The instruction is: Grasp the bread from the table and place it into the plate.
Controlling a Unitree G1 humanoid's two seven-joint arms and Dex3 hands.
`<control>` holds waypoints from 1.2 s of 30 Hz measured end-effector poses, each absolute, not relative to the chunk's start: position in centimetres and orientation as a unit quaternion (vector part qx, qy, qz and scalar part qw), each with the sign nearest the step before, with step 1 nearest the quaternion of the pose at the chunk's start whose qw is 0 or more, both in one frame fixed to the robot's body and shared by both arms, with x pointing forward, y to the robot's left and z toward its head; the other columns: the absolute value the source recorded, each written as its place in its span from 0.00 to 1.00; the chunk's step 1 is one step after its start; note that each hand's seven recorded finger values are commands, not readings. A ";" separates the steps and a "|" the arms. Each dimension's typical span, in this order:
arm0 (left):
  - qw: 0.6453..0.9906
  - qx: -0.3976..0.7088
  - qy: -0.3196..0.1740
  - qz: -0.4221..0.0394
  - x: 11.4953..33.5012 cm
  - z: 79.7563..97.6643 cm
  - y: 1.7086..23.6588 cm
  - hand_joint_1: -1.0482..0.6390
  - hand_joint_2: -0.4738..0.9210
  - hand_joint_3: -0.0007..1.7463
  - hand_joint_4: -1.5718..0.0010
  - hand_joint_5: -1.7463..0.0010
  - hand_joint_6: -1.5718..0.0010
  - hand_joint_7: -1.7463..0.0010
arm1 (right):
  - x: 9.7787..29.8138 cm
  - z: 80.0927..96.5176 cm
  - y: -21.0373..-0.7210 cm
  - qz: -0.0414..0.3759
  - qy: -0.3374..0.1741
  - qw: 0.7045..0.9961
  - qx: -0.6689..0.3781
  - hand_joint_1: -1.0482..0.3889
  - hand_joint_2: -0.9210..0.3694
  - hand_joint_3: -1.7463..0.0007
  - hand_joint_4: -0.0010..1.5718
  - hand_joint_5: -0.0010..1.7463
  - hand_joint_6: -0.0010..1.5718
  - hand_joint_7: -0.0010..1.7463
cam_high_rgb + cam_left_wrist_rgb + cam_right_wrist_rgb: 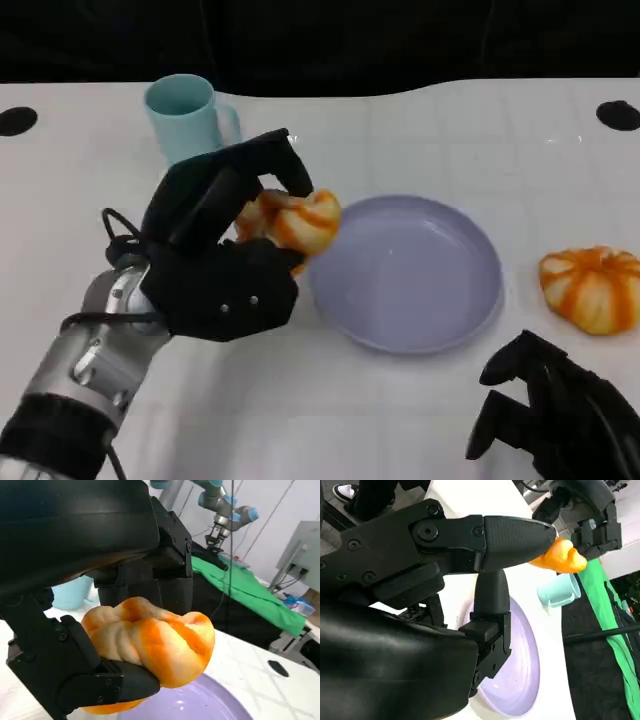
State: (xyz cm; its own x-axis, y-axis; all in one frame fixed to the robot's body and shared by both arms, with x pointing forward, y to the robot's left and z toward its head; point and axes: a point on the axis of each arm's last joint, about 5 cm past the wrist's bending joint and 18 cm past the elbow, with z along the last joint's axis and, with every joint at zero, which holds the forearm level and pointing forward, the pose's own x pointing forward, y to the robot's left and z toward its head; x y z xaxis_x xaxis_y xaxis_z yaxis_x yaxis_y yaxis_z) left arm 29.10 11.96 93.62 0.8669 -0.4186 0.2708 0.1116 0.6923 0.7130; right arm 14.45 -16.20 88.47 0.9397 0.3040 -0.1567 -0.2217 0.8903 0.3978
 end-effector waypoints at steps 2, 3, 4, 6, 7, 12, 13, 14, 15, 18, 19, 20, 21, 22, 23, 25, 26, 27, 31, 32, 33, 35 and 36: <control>0.892 0.362 -0.219 -0.157 29.3 93.7 11.5 0.56 0.59 0.80 0.44 0.00 0.54 0.00 | 14.4 88.5 -16.2 0.136 0.108 0.966 0.191 0.37 0.00 0.72 0.39 1.00 0.26 0.97; 0.890 0.364 -0.221 -0.160 29.4 93.8 11.3 0.56 0.58 0.80 0.44 0.00 0.54 0.00 | 14.4 88.5 -16.2 0.136 0.109 0.966 0.191 0.37 0.00 0.72 0.39 1.00 0.26 0.97; 0.889 0.365 -0.223 -0.162 29.5 93.9 11.1 0.56 0.58 0.80 0.44 0.00 0.54 0.00 | 14.4 88.5 -16.2 0.136 0.109 0.966 0.191 0.37 0.00 0.72 0.39 1.00 0.26 0.97; 0.886 0.369 -0.227 -0.167 29.6 94.0 10.8 0.56 0.58 0.81 0.43 0.00 0.54 0.00 | 14.4 88.5 -16.2 0.136 0.109 0.966 0.191 0.37 0.00 0.72 0.39 1.00 0.26 0.97; 0.884 0.372 -0.227 -0.171 29.7 94.0 10.5 0.55 0.58 0.81 0.42 0.00 0.54 0.00 | 14.4 88.5 -16.2 0.136 0.109 0.966 0.191 0.37 0.00 0.72 0.39 1.00 0.26 0.97; 0.883 0.366 -0.220 -0.197 29.8 93.4 8.8 0.54 0.58 0.81 0.40 0.00 0.53 0.00 | 14.4 88.4 -16.2 0.136 0.109 0.966 0.191 0.36 0.00 0.72 0.39 1.00 0.26 0.97; 0.882 0.365 -0.219 -0.200 29.8 93.3 8.6 0.54 0.58 0.81 0.40 0.00 0.53 0.00 | 14.4 88.4 -16.2 0.136 0.109 0.966 0.191 0.36 0.00 0.72 0.39 1.00 0.26 0.97; 0.882 0.365 -0.219 -0.203 29.8 93.3 8.4 0.54 0.58 0.81 0.40 0.00 0.53 0.00 | 14.4 88.4 -16.2 0.136 0.109 0.966 0.191 0.36 0.00 0.72 0.39 1.00 0.26 0.97; 0.881 0.365 -0.221 -0.204 29.8 93.3 8.2 0.54 0.59 0.81 0.40 0.00 0.53 0.00 | 14.4 88.4 -16.2 0.136 0.110 0.966 0.191 0.36 0.00 0.72 0.38 1.00 0.25 0.97; 0.876 0.372 -0.233 -0.198 30.1 93.2 7.1 0.55 0.59 0.81 0.39 0.00 0.52 0.00 | 14.3 88.4 -16.2 0.136 0.111 0.966 0.191 0.36 0.00 0.72 0.38 1.00 0.25 0.97; 0.876 0.371 -0.237 -0.196 30.1 93.2 6.9 0.55 0.59 0.81 0.39 0.00 0.52 0.00 | 14.3 88.4 -16.2 0.136 0.110 0.966 0.191 0.36 0.00 0.72 0.38 1.00 0.25 0.97; 0.875 0.371 -0.241 -0.195 30.2 93.1 6.7 0.55 0.58 0.81 0.39 0.00 0.52 0.00 | 14.3 88.4 -16.2 0.136 0.110 0.966 0.191 0.36 0.00 0.72 0.38 1.00 0.25 0.97; 0.875 0.371 -0.243 -0.195 30.2 93.1 6.6 0.55 0.58 0.81 0.39 0.00 0.52 0.00 | 14.3 88.4 -16.2 0.136 0.110 0.966 0.191 0.36 0.00 0.72 0.38 1.00 0.25 0.98; 0.874 0.372 -0.245 -0.196 30.2 93.1 6.5 0.55 0.59 0.81 0.40 0.00 0.52 0.00 | 14.3 88.5 -16.2 0.136 0.110 0.966 0.191 0.36 0.00 0.72 0.38 1.00 0.25 0.98; 0.873 0.372 -0.246 -0.196 30.2 93.0 6.5 0.54 0.60 0.81 0.40 0.00 0.53 0.00 | 14.3 88.5 -16.2 0.136 0.110 0.966 0.191 0.36 0.00 0.72 0.38 1.00 0.25 0.98; 0.871 0.380 -0.245 -0.193 30.2 92.8 6.0 0.53 0.62 0.78 0.40 0.00 0.54 0.00 | 14.3 88.4 -16.2 0.135 0.110 0.966 0.191 0.36 0.00 0.72 0.38 1.00 0.25 0.98; 0.870 0.385 -0.240 -0.192 30.2 92.6 5.5 0.53 0.63 0.78 0.40 0.00 0.55 0.00 | 14.3 88.4 -16.2 0.135 0.110 0.966 0.191 0.36 0.00 0.72 0.38 1.00 0.25 0.98; 0.869 0.390 -0.236 -0.191 30.2 92.5 5.2 0.52 0.63 0.77 0.41 0.00 0.55 0.00 | 14.3 88.5 -16.2 0.136 0.110 0.966 0.191 0.36 0.00 0.72 0.38 1.00 0.25 0.98; 0.862 0.402 -0.234 -0.203 30.2 92.4 3.9 0.53 0.64 0.76 0.41 0.00 0.56 0.00 | 14.2 88.5 -16.2 0.136 0.110 0.966 0.191 0.35 0.00 0.72 0.38 1.00 0.25 0.98; 0.859 0.404 -0.236 -0.206 30.3 92.6 3.7 0.53 0.64 0.76 0.41 0.00 0.56 0.00 | 14.2 88.5 -16.2 0.137 0.109 0.966 0.191 0.35 0.00 0.72 0.38 1.00 0.25 0.98; 0.857 0.407 -0.238 -0.207 30.4 92.8 3.6 0.53 0.64 0.75 0.42 0.00 0.56 0.00 | 14.2 88.5 -16.2 0.137 0.109 0.966 0.191 0.35 0.00 0.72 0.38 1.00 0.25 0.98; 0.853 0.413 -0.241 -0.209 30.6 93.0 3.4 0.53 0.64 0.74 0.42 0.00 0.56 0.00 | 14.2 88.6 -16.2 0.137 0.107 0.966 0.191 0.36 0.00 0.72 0.38 1.00 0.25 0.98; 0.852 0.414 -0.241 -0.210 30.7 93.1 3.3 0.53 0.64 0.74 0.42 0.00 0.56 0.00 | 14.2 88.7 -16.2 0.137 0.106 0.966 0.190 0.36 0.00 0.72 0.38 1.00 0.25 0.98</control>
State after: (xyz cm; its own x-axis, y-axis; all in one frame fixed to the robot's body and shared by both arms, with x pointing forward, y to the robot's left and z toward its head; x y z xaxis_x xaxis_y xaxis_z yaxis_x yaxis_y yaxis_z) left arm 30.66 3.31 93.08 0.7951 -0.5583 0.2370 0.1593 0.5692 0.8067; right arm 14.16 -16.18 88.65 0.9401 0.3051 -0.1517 -0.2248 0.8899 0.3969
